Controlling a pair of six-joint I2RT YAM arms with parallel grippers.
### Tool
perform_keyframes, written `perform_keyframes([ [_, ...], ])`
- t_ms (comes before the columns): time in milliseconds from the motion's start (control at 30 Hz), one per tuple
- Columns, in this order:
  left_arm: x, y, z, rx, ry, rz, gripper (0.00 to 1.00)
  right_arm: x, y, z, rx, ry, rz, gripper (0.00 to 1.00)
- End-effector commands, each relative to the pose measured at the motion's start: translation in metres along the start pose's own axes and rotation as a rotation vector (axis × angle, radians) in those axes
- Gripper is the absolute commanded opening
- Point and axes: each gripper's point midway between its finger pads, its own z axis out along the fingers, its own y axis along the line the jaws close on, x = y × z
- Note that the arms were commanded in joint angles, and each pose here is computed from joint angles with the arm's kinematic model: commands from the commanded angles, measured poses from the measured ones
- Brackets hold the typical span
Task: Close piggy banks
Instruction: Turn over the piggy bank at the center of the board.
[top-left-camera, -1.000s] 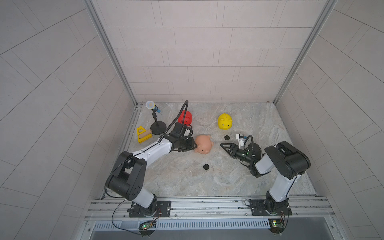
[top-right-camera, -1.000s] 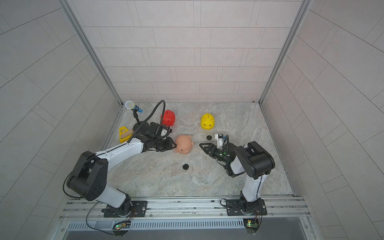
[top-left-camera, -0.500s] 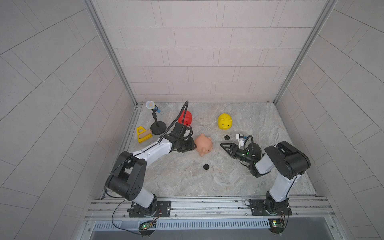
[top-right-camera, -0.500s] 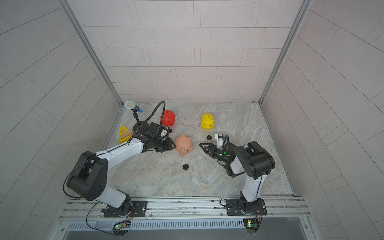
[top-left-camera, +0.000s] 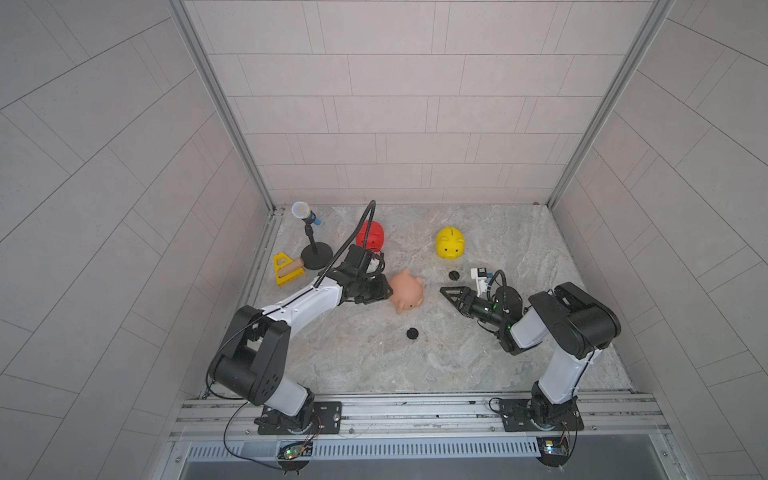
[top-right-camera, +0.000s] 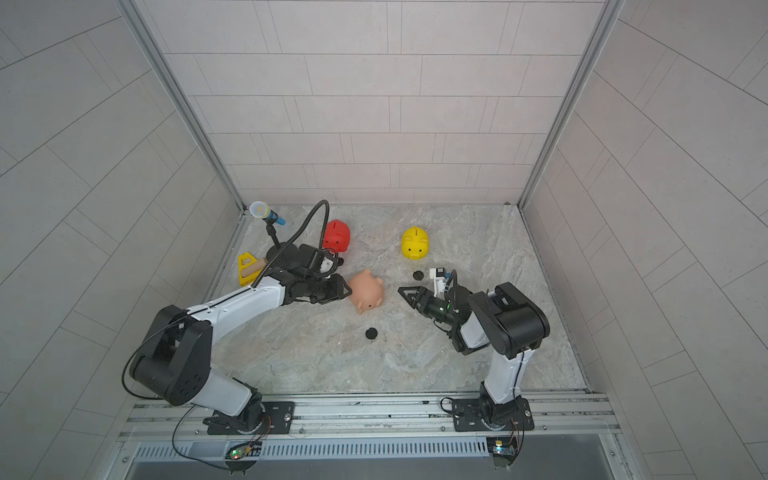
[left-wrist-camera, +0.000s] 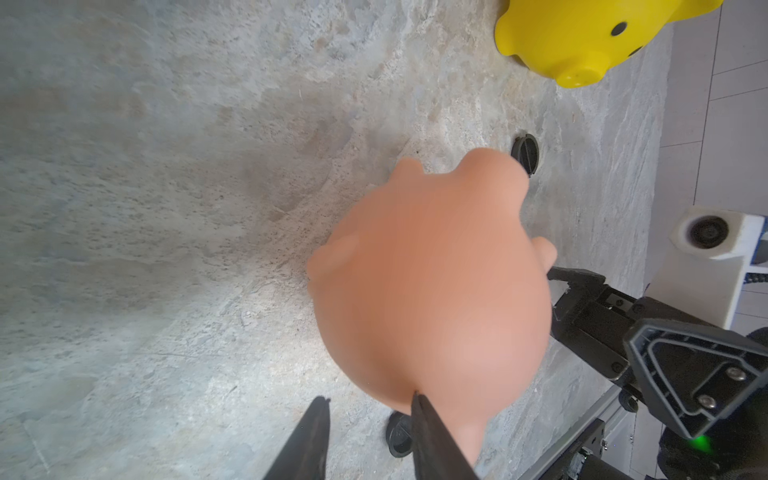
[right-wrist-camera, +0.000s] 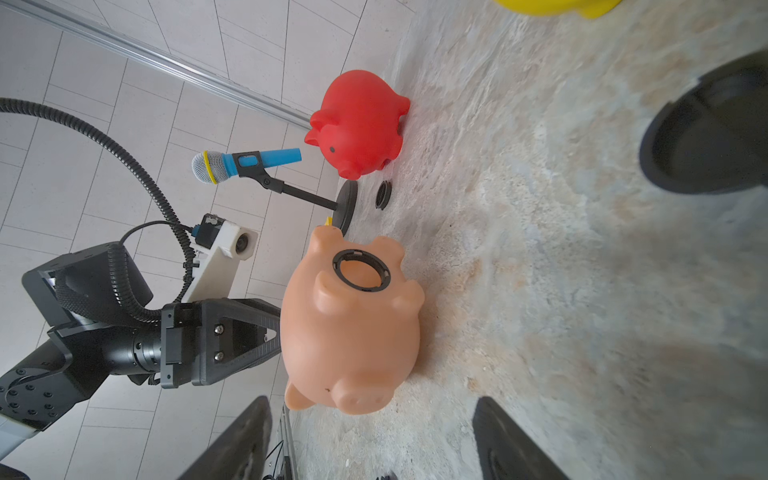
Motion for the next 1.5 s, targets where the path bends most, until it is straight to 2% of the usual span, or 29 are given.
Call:
perform_keyframes([
  [0,0.001,-0.006,-0.016,0.017,-0.021,0.009,0.41,-0.001,0.007,0.002,-0.031,-0.004,-0.008,0.77],
  [233,0.005,-0.018,-0.033,0.038,-0.02,0.03,0.48,0.001,0.006,0.004,-0.029,0.004,-0.006,0.77],
  [533,0.014,-0.032,-0.023,0.03,0.029,0.078,0.52,0.005,0.007,0.006,-0.03,0.011,-0.01,0.76],
  [767,0.006,-0.043,-0.036,-0.031,0.005,0.143,0.56,0.003,0.01,0.001,-0.012,-0.002,-0.039,0.72],
  [867,0.007,-0.042,-0.037,-0.035,0.001,0.144,0.56,0.002,0.009,-0.004,0.057,0.005,-0.095,0.71],
  [1000,0.01,-0.041,-0.039,-0.031,-0.001,0.14,0.57,0.001,0.003,-0.018,0.265,0.041,-0.23,0.72],
  [1100,0.012,-0.052,-0.041,0.032,0.005,0.133,0.57,-0.01,0.018,-0.029,0.349,0.032,-0.314,0.74],
  [1233,0.011,-0.049,-0.04,0.024,-0.005,0.131,0.55,-0.023,0.043,-0.032,0.357,0.012,-0.344,0.75],
  [1433,0.007,-0.038,-0.031,0.001,-0.02,0.102,0.48,-0.027,0.064,-0.014,0.343,0.083,-0.33,0.69],
  [1467,0.005,-0.037,-0.03,0.002,-0.027,0.091,0.48,-0.027,0.067,-0.009,0.331,0.095,-0.323,0.65],
])
